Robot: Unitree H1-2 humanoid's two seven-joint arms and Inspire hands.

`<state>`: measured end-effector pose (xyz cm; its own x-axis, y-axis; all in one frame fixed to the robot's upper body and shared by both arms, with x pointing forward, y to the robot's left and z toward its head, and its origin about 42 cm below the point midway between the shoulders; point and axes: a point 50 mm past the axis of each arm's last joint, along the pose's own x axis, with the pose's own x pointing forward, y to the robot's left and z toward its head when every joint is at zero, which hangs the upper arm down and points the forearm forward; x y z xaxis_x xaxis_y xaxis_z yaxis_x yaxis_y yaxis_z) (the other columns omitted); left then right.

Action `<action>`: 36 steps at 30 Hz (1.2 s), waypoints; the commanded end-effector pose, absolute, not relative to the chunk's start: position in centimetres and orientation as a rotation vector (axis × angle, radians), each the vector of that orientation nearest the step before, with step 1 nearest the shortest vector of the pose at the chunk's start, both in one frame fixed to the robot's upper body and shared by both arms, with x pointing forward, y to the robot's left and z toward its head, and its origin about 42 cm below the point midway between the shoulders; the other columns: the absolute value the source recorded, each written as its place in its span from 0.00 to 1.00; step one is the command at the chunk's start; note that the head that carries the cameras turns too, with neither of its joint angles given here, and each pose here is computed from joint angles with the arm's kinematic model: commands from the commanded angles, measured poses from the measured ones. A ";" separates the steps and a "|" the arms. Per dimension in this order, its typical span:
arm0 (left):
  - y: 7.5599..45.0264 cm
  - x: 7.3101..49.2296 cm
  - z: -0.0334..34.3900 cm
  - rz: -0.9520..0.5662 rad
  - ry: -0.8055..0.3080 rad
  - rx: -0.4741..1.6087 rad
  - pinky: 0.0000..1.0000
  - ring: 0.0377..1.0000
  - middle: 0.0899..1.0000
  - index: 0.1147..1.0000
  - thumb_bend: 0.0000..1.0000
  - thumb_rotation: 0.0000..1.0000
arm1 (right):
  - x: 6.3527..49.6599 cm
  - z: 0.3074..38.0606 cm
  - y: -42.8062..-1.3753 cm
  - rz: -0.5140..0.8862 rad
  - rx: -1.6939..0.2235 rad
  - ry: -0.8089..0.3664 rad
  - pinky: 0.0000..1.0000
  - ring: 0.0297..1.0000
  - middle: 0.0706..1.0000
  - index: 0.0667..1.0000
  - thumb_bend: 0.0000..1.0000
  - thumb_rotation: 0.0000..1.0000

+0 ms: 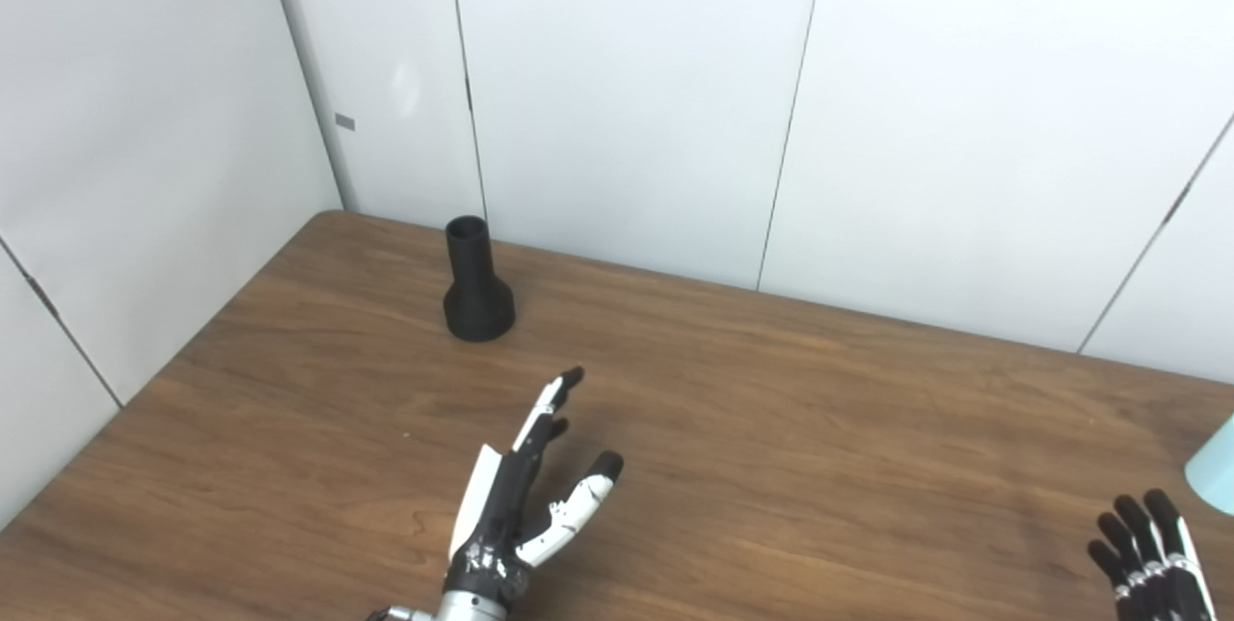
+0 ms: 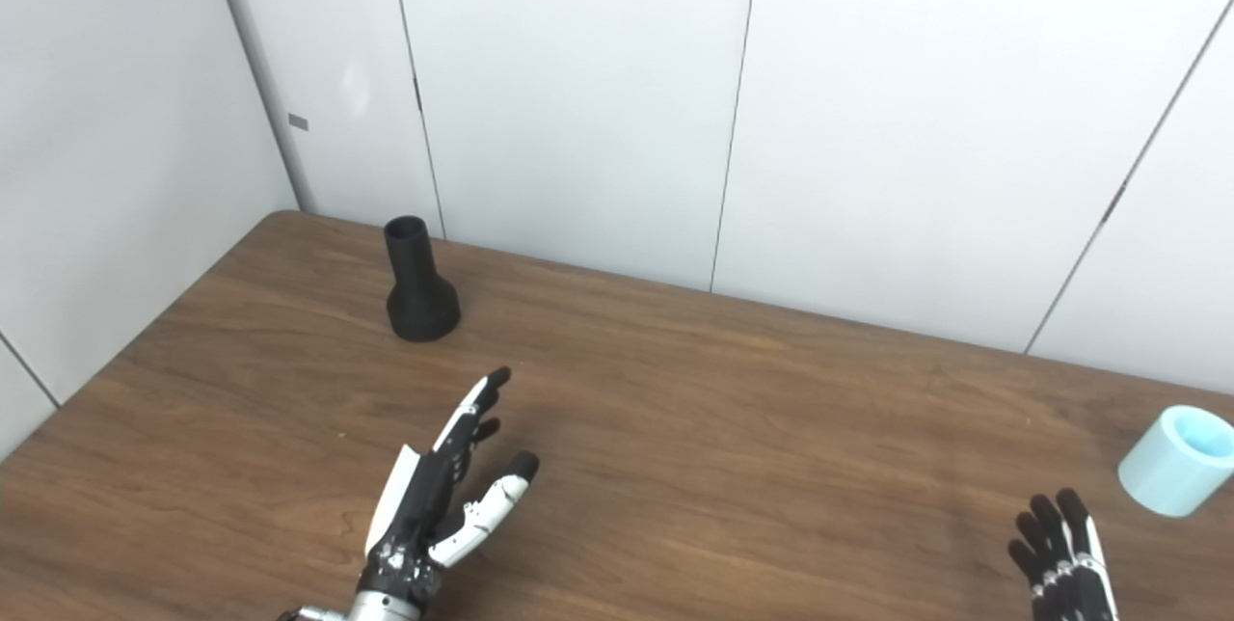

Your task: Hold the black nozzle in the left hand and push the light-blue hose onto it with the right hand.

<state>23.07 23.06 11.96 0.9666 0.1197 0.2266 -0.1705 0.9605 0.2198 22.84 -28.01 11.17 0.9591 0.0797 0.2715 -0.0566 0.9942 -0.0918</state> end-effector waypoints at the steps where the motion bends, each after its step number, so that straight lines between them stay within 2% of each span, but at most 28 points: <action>1: 22.0 21.4 10.3 0.224 -0.173 0.191 0.97 0.97 0.96 0.94 0.66 0.27 | 20.3 6.5 -28.6 0.049 -0.064 -0.116 0.95 0.95 0.96 1.00 0.72 1.00; 3: 23.0 21.9 11.1 0.263 -0.213 0.279 0.98 0.97 0.96 0.94 0.69 0.20 | 20.2 6.4 -28.6 0.048 -0.060 -0.117 0.94 0.95 0.95 1.00 0.71 1.00; 6: 24.7 23.0 12.8 0.322 -0.270 0.401 0.92 0.93 0.95 0.93 0.74 0.18 | 20.3 6.4 -28.7 0.045 -0.049 -0.112 0.94 0.95 0.95 0.99 0.69 1.00; 11: 27.7 25.1 15.7 0.417 -0.300 0.528 0.92 0.94 0.95 0.92 0.87 0.27 | 20.2 6.4 -28.4 0.042 -0.034 -0.102 0.93 0.95 0.95 0.99 0.68 1.00; 12: 28.3 25.6 16.3 0.437 -0.303 0.535 0.89 0.92 0.94 0.92 0.89 0.30 | 20.2 6.4 -28.4 0.045 -0.035 -0.101 0.94 0.96 0.95 0.99 0.68 1.00; 14: 29.3 26.4 17.2 0.475 -0.292 0.519 0.90 0.93 0.93 0.92 0.91 0.33 | 20.2 6.5 -28.3 0.049 -0.039 -0.103 0.95 0.96 0.95 1.00 0.68 1.00; 16: 30.0 27.3 18.3 0.509 -0.274 0.506 0.96 0.96 0.94 0.92 0.90 0.33 | 20.1 6.4 -28.3 0.051 -0.042 -0.103 0.95 0.96 0.95 1.00 0.69 1.00; 21: 31.6 28.7 20.0 0.576 -0.239 0.563 0.99 0.99 0.95 0.95 0.88 0.35 | 20.1 6.5 -28.1 0.050 -0.034 -0.097 0.95 0.95 0.95 1.00 0.69 1.00; 24: 32.7 29.4 20.6 0.612 -0.218 0.607 0.96 0.98 0.96 0.93 0.89 0.38 | 20.1 6.7 -28.0 0.052 -0.040 -0.092 0.94 0.95 0.95 1.00 0.69 1.00; 27: 34.1 30.4 20.7 0.633 -0.218 0.676 0.90 0.93 0.93 0.91 0.88 0.34 | 20.2 6.7 -27.9 0.049 -0.035 -0.095 0.91 0.93 0.94 0.99 0.71 1.00; 31: 36.0 32.3 20.0 0.640 -0.208 0.747 0.90 0.95 0.94 0.90 0.90 0.31 | 20.3 6.7 -27.8 0.054 -0.035 -0.094 0.91 0.94 0.94 0.99 0.71 1.00; 34: 37.3 33.9 19.6 0.639 -0.169 0.841 0.88 0.92 0.92 0.89 0.92 0.34 | 20.3 6.7 -27.7 0.062 -0.045 -0.089 0.92 0.96 0.95 1.00 0.73 1.00; 36: 37.9 34.9 19.4 0.640 -0.140 0.879 0.91 0.92 0.92 0.89 0.94 0.37 | 20.3 6.7 -27.7 0.064 -0.044 -0.090 0.92 0.96 0.96 1.00 0.73 1.00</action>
<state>33.40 37.80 17.04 0.8332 0.4803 0.2738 -0.5205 0.5142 0.6817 22.71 -28.20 11.04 0.9638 0.0904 0.2509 -0.0676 0.9929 -0.0980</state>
